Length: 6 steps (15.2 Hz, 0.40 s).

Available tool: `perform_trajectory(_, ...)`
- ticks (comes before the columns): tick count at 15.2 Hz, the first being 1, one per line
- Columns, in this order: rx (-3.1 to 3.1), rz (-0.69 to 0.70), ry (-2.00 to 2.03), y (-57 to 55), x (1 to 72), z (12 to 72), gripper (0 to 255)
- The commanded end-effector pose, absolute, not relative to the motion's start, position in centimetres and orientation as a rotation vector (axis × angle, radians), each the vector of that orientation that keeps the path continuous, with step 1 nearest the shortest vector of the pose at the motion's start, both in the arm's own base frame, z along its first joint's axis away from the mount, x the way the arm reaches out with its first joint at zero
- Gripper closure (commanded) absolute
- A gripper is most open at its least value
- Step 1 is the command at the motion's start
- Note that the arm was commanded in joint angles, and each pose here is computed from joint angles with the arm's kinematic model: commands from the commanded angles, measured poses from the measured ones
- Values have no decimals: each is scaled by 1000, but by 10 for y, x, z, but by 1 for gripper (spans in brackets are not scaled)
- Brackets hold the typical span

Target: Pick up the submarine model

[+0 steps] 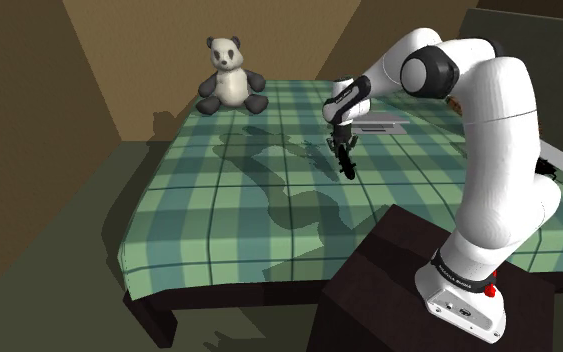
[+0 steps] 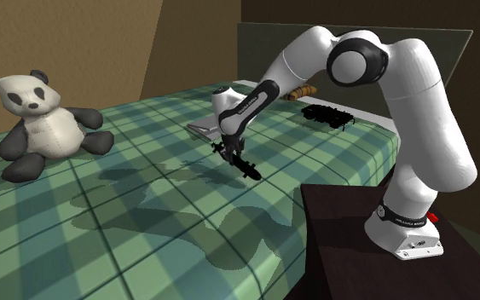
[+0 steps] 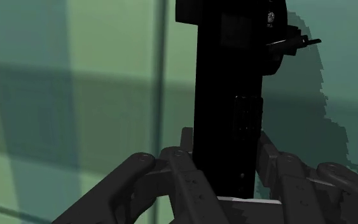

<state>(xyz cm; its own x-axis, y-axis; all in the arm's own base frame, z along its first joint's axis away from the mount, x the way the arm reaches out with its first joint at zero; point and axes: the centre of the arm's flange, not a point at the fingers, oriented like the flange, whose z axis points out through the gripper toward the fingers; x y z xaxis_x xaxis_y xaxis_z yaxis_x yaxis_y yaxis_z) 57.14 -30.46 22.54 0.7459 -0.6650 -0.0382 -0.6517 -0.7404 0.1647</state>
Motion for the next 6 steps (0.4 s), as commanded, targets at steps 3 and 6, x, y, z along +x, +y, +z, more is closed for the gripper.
perform_trajectory(3, 2802, -142, -1063, -305, 571, 248, 255)
perform_trajectory(6, 2802, -142, -1063, -305, 571, 254, 255)
